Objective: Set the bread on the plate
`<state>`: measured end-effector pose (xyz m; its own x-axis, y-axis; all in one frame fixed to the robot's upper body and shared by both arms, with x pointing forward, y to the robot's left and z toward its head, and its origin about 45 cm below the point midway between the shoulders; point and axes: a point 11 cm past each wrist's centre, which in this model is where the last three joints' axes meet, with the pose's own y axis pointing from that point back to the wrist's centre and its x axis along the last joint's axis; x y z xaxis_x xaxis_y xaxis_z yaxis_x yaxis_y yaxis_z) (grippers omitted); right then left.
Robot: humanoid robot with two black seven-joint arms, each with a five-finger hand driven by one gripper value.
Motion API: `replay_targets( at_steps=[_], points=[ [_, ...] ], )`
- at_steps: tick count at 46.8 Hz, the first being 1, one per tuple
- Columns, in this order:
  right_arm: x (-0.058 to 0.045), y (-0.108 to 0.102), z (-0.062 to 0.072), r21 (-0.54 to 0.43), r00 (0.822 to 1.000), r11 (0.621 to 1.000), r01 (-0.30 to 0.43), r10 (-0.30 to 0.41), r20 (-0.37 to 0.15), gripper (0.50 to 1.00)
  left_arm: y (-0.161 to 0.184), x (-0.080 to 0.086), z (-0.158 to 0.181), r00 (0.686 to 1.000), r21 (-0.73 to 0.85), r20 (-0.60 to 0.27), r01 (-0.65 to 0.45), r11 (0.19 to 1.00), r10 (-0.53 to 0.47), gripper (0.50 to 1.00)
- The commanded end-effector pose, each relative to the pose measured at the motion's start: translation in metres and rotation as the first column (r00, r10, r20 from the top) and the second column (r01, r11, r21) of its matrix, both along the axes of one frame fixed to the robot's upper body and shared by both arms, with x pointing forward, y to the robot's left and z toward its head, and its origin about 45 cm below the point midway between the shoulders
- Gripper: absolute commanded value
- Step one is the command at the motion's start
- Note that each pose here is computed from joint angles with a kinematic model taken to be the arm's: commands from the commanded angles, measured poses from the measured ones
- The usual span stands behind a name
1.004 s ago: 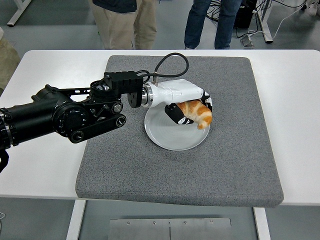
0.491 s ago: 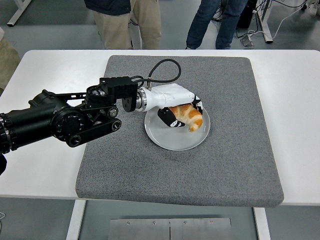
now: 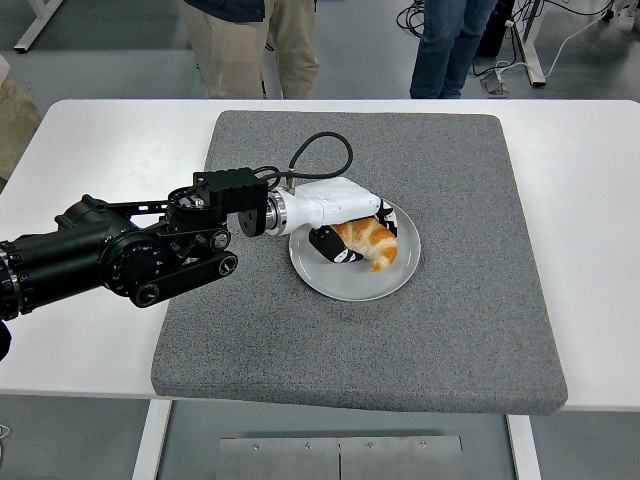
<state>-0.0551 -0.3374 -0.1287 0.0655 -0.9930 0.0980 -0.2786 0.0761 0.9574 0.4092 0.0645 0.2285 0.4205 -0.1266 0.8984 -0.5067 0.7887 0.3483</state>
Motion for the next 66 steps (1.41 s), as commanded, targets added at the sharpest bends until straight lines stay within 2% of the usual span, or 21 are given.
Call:
replay_targets(
  at_steps=[1,65,66],
  points=[
    [0.0,0.0,0.0,-0.001,1.0,1.0,0.0,0.0,0.0,1.0,0.001,-0.001,-0.004,1.0,-0.006,-0.004,-0.005,1.0,0.005,0.5],
    [0.0,0.0,0.0,-0.001,1.0,1.0,0.0,0.0,0.0,1.0,0.011,0.002,-0.011,0.999,-0.027,-0.009,-0.053,0.998,0.053,0.5],
    [0.0,0.0,0.0,-0.001,1.0,1.0,0.0,0.0,0.0,1.0,0.011,0.002,-0.012,0.998,-0.026,-0.013,-0.059,0.998,0.059,0.592]
  ],
)
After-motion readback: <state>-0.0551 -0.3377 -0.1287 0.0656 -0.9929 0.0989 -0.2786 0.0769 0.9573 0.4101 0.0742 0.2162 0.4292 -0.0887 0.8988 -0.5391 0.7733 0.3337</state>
